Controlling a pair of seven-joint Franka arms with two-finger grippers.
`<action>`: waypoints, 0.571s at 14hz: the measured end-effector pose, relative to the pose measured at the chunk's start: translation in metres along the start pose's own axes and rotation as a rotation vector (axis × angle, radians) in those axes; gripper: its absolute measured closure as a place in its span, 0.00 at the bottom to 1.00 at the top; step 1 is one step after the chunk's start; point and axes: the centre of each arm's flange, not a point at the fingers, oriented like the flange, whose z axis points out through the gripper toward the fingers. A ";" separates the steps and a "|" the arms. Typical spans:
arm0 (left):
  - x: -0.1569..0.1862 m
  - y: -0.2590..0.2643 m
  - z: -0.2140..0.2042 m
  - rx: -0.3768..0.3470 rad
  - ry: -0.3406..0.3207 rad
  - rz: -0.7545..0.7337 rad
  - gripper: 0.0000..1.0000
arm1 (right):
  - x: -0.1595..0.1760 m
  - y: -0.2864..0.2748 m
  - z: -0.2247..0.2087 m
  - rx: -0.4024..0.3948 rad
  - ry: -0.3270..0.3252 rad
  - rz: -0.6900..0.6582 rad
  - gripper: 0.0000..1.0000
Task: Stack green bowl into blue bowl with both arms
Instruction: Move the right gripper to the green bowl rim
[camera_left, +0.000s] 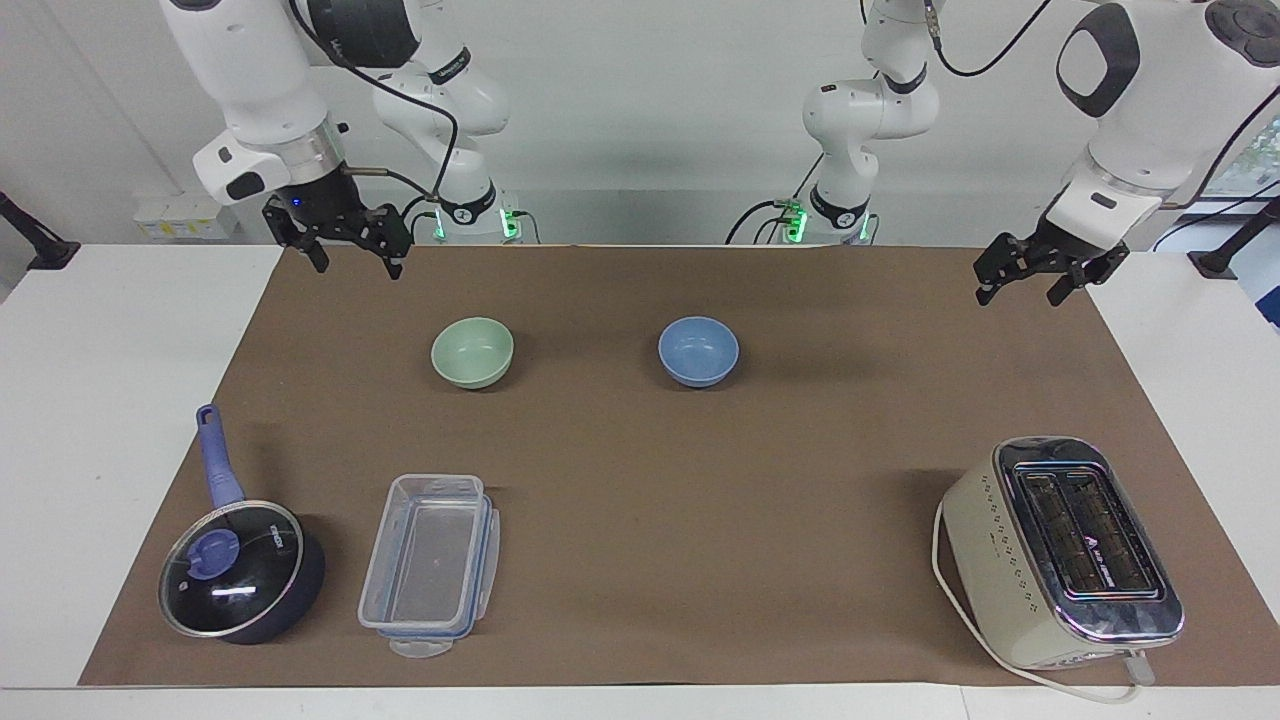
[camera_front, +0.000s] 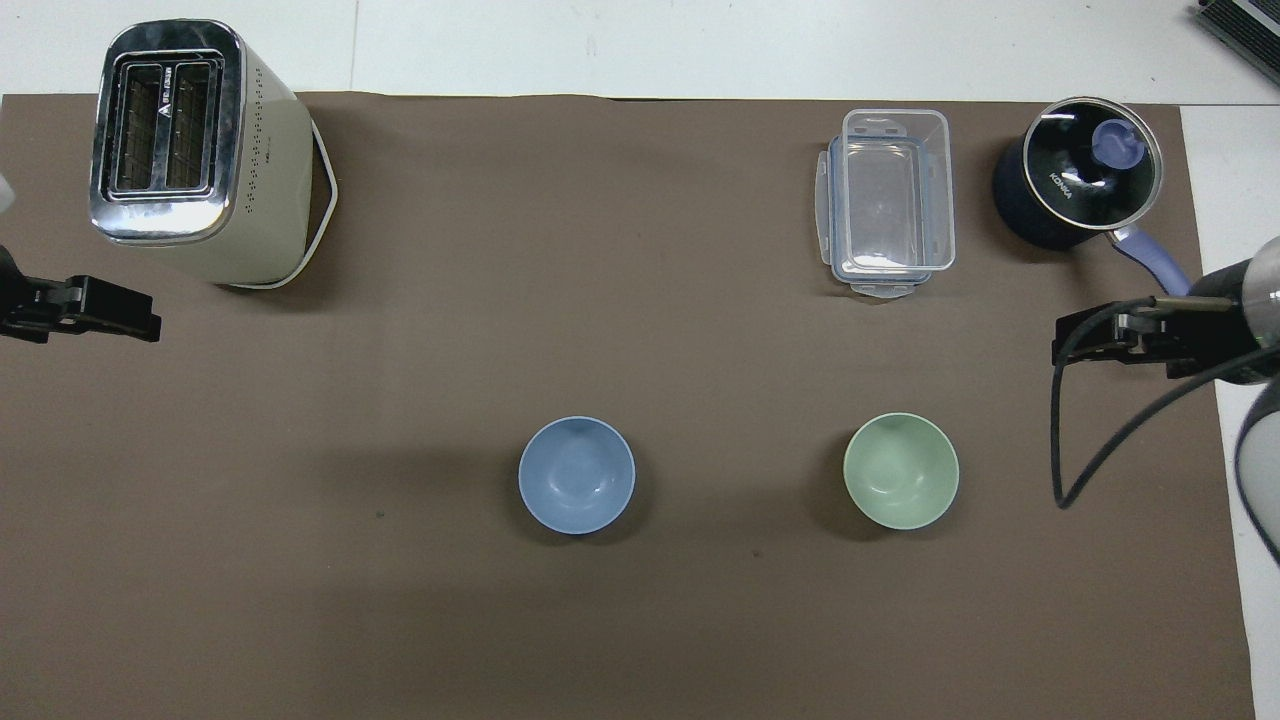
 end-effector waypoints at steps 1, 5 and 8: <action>-0.001 0.001 -0.004 0.004 -0.001 0.002 0.00 | 0.001 0.000 0.017 -0.002 -0.012 -0.003 0.00; -0.001 0.001 -0.007 0.005 0.003 0.003 0.00 | -0.003 -0.002 0.078 -0.008 -0.054 -0.013 0.00; -0.001 0.001 -0.007 0.005 0.003 0.003 0.00 | -0.009 -0.012 0.127 -0.010 -0.069 -0.056 0.00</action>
